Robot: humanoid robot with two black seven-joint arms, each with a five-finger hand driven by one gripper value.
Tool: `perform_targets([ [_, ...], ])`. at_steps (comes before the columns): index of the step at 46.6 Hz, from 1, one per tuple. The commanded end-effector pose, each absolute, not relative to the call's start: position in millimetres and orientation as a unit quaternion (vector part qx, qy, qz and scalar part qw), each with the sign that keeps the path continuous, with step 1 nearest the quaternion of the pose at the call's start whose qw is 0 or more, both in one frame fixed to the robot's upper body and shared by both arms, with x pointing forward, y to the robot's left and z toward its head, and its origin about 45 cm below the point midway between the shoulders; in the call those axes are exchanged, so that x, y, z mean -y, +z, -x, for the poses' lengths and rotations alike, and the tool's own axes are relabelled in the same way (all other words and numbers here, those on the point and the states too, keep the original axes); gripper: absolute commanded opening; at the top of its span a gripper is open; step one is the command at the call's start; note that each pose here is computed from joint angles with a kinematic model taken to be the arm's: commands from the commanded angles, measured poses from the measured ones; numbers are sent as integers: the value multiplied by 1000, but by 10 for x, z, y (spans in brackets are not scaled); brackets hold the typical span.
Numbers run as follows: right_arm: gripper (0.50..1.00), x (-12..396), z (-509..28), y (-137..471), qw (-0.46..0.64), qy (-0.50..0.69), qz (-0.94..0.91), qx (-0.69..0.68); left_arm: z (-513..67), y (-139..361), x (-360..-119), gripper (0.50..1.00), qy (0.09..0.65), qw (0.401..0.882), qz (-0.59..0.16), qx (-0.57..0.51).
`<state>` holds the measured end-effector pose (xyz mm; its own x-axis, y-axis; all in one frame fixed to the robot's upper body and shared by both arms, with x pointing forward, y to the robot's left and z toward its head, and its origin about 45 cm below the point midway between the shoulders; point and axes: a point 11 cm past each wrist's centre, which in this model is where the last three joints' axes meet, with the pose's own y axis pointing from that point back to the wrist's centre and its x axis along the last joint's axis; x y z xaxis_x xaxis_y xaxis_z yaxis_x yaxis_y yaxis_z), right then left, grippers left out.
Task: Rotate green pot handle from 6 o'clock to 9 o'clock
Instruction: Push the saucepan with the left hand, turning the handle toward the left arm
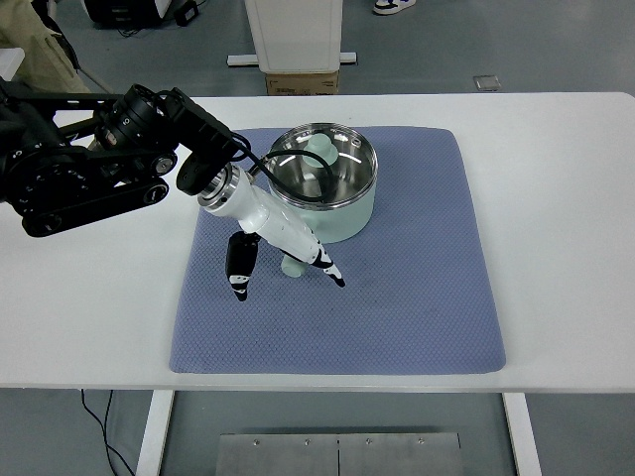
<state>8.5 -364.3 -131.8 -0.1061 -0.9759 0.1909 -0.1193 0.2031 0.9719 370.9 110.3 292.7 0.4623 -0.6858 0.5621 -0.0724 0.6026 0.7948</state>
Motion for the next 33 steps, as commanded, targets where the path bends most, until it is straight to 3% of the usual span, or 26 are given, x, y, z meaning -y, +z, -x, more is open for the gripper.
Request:
perform_targets([
  [1, 1000, 3643, -85, -1318, 490, -437, -455, 602, -3720, 2943, -1141, 1000, -202, 754, -402, 478],
  [33, 1000, 3643, -85, -1318, 490, -437, -455, 602, -3775, 2893, -1402, 1000, -202, 742, -437, 467],
])
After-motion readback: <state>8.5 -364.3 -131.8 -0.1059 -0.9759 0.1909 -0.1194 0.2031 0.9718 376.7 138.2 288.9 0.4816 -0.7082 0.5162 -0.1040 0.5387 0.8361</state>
